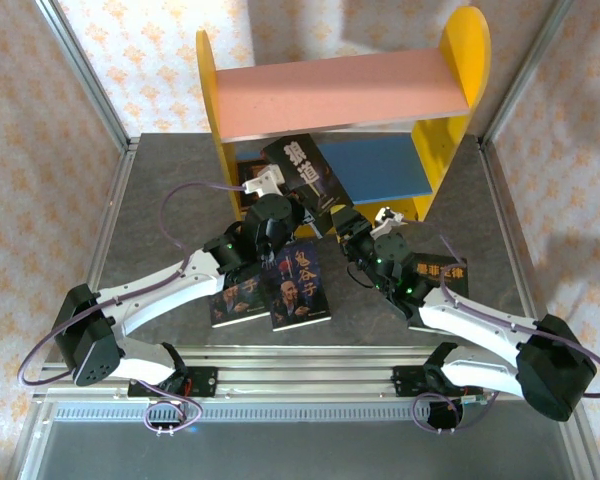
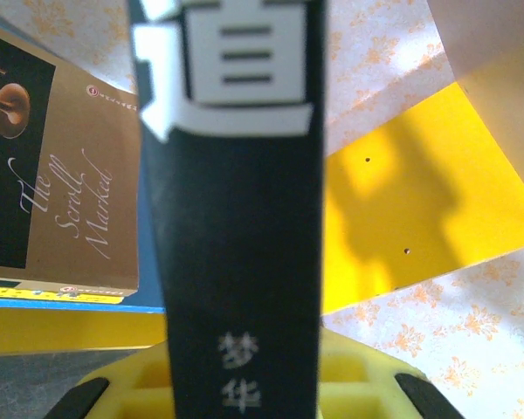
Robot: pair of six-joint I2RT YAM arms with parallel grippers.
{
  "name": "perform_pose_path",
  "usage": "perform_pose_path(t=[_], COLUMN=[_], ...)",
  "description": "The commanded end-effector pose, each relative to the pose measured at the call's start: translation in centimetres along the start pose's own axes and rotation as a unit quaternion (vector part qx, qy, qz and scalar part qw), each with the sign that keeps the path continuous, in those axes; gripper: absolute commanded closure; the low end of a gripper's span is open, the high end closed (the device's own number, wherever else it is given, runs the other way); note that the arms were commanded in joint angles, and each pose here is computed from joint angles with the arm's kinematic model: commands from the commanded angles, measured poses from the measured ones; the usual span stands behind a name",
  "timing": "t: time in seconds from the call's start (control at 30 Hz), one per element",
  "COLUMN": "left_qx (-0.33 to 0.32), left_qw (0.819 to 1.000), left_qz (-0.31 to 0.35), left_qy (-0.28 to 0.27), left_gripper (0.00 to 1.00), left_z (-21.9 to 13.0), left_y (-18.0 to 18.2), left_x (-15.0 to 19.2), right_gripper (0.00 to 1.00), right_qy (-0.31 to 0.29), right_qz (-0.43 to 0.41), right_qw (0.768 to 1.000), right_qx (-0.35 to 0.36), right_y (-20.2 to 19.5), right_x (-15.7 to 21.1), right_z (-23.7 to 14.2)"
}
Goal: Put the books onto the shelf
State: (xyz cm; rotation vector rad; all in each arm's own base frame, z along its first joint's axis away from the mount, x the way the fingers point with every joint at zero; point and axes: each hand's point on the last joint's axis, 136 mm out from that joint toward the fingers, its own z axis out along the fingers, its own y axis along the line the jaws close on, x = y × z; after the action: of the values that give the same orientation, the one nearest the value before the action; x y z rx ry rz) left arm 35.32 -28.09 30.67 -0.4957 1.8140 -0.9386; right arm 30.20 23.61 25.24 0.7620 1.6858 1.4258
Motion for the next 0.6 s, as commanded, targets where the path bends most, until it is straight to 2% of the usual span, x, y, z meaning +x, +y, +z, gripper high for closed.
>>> perform_pose_path(t=[0.0, 0.33, 0.57], left_qx=[0.05, 0.041, 0.027], left_qw=[0.997, 0.998, 0.998], left_qz=[-0.041, -0.037, -0.024], left_qy=[-0.042, -0.042, -0.047], left_gripper=[1.0, 1.0, 0.72], left_z=[-0.6, -0.5, -0.7], left_y=[-2.7, -2.1, -1.5], left_x=[-2.4, -2.2, -2.4], right_gripper=[0.61, 0.77, 0.84], right_qy=[0.0, -0.017, -0.028], right_qz=[0.002, -0.015, -0.036], right_qw=[1.0, 0.999, 0.998], right_qx=[-0.015, -0.03, -0.052], right_y=[1.2, 2.6, 4.1], right_x=[0.1, -0.8, -2.1], right_z=[0.2, -0.5, -0.9])
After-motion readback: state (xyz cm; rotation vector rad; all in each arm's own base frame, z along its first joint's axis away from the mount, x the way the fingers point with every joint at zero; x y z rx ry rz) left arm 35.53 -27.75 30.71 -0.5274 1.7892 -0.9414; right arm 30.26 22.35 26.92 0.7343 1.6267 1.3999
